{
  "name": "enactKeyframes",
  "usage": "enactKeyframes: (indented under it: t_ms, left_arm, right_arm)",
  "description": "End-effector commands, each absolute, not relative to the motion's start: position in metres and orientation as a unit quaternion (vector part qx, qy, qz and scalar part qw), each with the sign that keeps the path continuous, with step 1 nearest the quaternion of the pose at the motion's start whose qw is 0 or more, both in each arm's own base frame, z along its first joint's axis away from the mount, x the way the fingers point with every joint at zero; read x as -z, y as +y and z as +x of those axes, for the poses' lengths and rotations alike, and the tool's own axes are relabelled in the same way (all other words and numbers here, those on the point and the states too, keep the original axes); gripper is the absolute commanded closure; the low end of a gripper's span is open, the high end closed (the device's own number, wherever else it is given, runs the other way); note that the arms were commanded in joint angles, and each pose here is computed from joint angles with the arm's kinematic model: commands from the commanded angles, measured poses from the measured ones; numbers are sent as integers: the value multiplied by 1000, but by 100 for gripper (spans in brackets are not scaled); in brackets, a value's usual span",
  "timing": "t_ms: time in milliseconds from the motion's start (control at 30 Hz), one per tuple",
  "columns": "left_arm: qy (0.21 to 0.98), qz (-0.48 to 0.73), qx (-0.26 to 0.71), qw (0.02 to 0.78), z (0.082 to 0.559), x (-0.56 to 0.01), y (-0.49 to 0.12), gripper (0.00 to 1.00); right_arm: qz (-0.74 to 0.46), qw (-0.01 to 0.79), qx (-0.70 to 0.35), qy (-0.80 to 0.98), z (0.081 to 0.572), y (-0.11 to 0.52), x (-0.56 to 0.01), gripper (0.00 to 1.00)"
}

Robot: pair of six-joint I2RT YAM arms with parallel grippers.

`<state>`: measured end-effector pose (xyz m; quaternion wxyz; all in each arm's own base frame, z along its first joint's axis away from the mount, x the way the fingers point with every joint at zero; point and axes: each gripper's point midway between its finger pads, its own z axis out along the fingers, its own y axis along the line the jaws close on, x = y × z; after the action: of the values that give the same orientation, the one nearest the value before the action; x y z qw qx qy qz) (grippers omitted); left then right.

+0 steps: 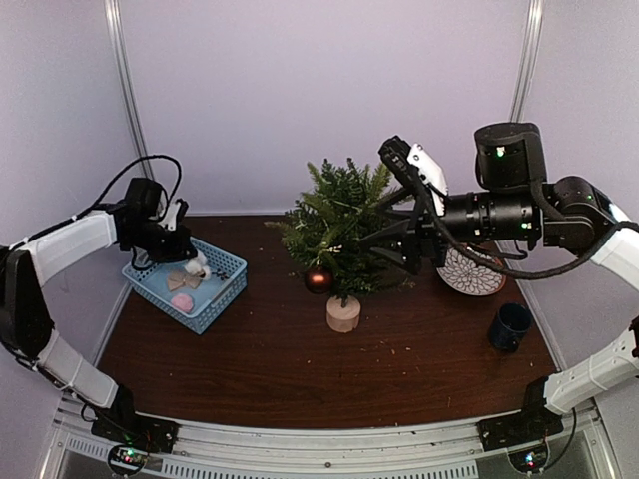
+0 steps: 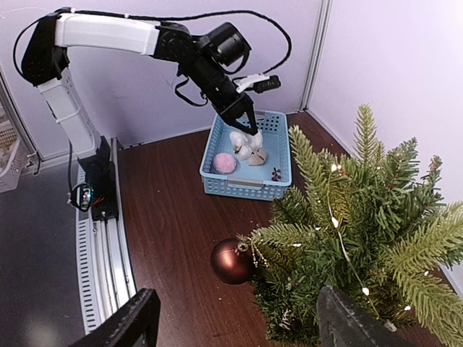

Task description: Decorate the small christmas tree

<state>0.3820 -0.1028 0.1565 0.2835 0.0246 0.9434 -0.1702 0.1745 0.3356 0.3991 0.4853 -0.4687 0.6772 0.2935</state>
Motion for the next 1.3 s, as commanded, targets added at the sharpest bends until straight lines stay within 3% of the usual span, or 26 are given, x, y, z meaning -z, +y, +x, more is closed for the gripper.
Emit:
enactKeyframes:
  t_ms: [0,233,500,800,1267]
  left_arm:
    - [891,49,238,383,365,-234,-117,100]
    - [761,156,392,493,299,-359,-176,100]
    - [686,294,462,478,220,-426,-259,100]
    - [624,394,488,467,164,-458,-341,100]
    - [575,452,489,476,139,-472,-396,100]
  right_arm:
    - [-452,505,-327,659,168,334,-424,22]
    - [-446,500,-358,650,161,338,-431,31]
    - [-457,483,-389,638,151,349,-436,37]
    - [-437,464,-441,632,143,367,-446,40]
    - [-424,424,-494,630,123,374,-445,41]
